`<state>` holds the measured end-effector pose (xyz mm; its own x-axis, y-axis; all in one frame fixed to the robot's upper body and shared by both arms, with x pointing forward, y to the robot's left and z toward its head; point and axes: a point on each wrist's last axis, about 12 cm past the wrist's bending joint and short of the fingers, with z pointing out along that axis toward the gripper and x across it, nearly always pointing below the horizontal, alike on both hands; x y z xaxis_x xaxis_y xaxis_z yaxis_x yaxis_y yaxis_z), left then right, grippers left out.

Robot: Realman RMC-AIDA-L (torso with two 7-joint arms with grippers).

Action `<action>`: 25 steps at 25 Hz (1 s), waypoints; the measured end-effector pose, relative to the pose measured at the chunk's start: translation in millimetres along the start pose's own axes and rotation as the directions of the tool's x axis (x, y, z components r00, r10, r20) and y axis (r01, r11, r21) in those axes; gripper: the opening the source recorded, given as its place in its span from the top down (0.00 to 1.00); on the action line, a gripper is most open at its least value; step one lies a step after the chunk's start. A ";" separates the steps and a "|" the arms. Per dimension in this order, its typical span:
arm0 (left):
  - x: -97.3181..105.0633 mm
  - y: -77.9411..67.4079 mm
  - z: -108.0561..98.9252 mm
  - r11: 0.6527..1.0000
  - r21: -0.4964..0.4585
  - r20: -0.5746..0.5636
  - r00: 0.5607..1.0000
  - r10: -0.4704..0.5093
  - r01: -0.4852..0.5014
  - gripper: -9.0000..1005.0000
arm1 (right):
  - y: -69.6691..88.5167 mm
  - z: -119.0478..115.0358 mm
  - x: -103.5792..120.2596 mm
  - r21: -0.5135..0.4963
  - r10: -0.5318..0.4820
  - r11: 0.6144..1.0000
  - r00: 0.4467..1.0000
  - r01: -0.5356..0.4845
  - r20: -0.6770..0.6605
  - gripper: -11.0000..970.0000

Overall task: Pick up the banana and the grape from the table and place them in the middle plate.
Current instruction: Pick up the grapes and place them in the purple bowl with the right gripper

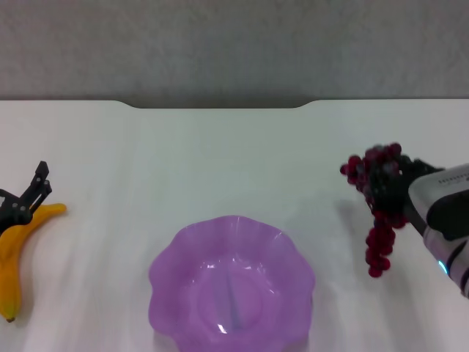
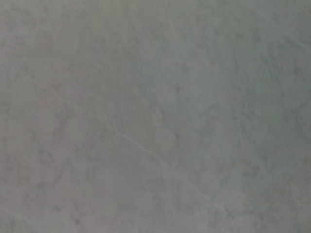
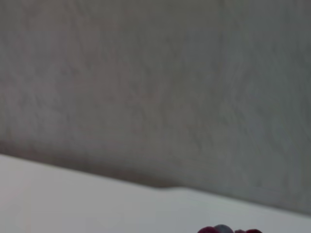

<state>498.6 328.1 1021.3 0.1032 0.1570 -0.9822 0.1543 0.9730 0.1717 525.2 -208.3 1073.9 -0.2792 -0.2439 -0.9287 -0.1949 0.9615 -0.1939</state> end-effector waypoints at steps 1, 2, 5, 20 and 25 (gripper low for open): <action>0.0 0.0 0.0 1.000 0.000 0.000 1.000 0.000 0.000 0.10 | 2.1 -1.0 -4.5 -0.002 -0.012 1.000 1.000 0.012 0.019 0.66; 0.0 0.0 0.0 1.000 0.000 0.000 1.000 0.000 0.000 0.10 | 4.7 -2.4 -10.4 -0.004 -0.027 1.000 0.999 0.027 0.043 0.67; 0.0 0.0 0.0 1.000 0.000 0.000 1.000 0.000 0.000 0.10 | 13.9 -7.6 -29.2 -0.011 -0.069 0.997 0.991 0.071 0.112 0.67; -1.8 0.1 2.2 1.000 0.003 0.011 1.000 0.003 -0.003 0.10 | 109.3 -46.3 -71.7 -0.262 -0.252 0.901 0.908 0.347 0.336 0.68; -2.4 -0.2 2.5 1.000 0.003 0.016 1.000 0.003 -0.003 0.10 | 126.9 -50.7 -54.9 -0.323 -0.290 0.860 0.899 0.396 0.328 0.69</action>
<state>500.8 327.1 1023.8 0.1196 0.1569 -0.9804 0.1571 0.9720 0.1747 468.2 -79.2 1116.3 0.1143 -0.4567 -0.8822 -0.5820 0.6889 -0.4320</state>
